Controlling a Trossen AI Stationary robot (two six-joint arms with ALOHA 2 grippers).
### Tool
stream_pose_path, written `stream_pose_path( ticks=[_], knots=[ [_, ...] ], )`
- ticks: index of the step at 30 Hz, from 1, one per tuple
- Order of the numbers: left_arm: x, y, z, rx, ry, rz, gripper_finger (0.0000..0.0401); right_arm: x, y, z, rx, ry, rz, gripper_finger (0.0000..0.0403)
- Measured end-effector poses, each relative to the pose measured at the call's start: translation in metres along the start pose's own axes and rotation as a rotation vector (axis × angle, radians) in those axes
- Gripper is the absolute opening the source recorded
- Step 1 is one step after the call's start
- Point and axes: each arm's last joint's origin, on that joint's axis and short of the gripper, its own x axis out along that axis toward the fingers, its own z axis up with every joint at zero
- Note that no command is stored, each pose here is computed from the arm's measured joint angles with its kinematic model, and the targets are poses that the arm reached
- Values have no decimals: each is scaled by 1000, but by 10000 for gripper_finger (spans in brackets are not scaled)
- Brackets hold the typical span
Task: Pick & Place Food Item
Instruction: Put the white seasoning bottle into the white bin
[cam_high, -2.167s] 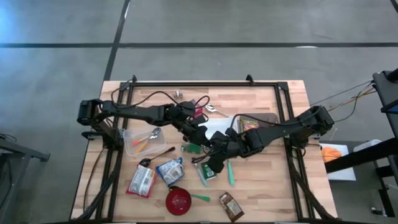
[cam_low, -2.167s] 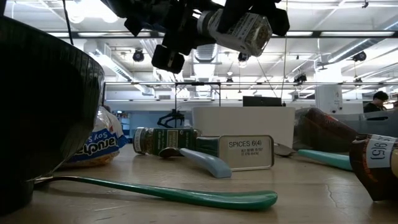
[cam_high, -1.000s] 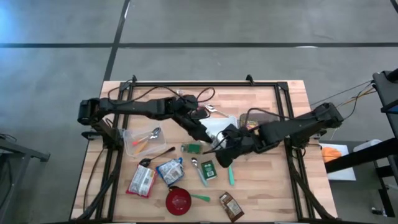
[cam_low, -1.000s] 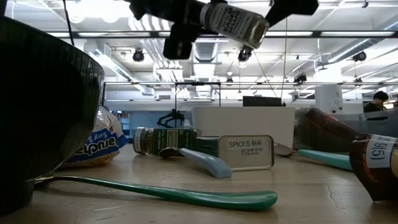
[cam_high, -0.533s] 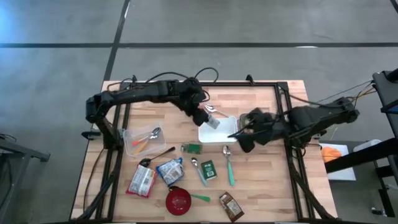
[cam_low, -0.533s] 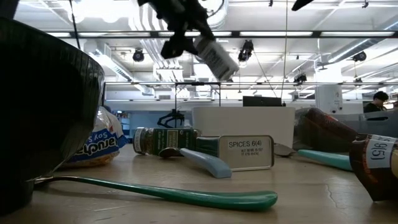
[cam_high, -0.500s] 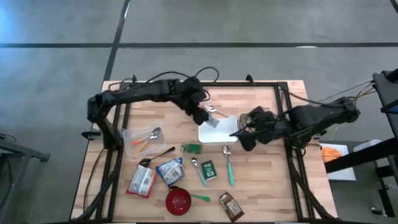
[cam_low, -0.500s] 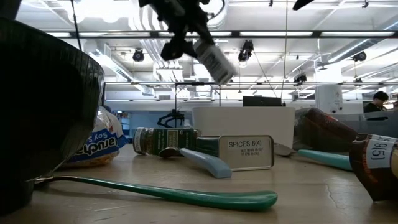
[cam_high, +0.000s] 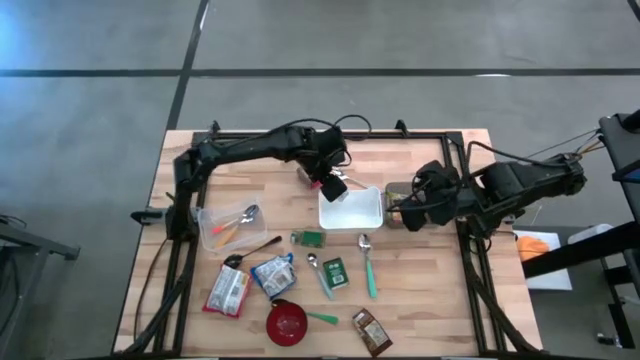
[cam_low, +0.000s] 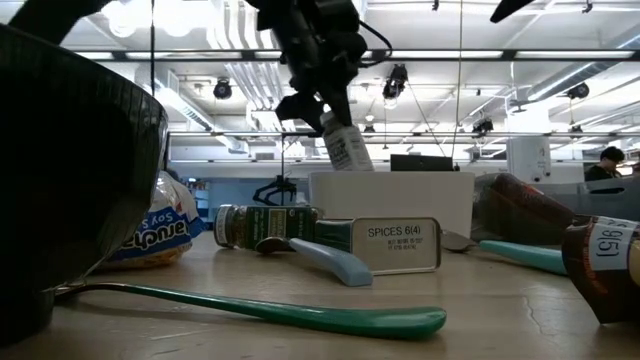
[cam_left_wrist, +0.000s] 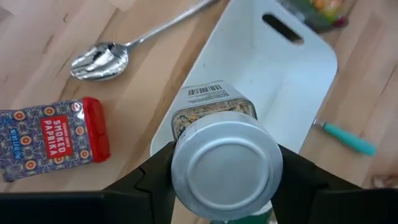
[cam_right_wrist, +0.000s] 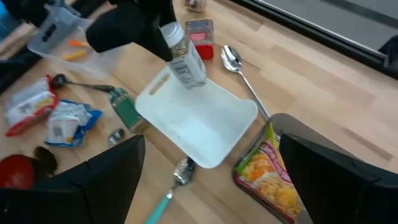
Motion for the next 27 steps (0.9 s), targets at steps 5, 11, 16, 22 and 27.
stream_pose_path(
  ticks=[5, 11, 16, 22, 27],
  knots=[
    [7, -2, 8, 63, 54, 20, 190, 5, -1, -4, -6, 12, -25, 367],
    [11, 0, 7, 162, 64, 61, 190, 7, -2, -6, 7, 16, -31, 367],
    [15, 1, 5, 207, 87, 102, 190, 9, -2, -7, 20, 18, -38, 367],
    [27, 0, 0, 230, 100, 106, 190, 14, -3, -12, 51, 29, -55, 367],
    [36, -3, -10, 257, 169, 116, 190, 17, -3, -15, 77, 59, -59, 367]
  ],
)
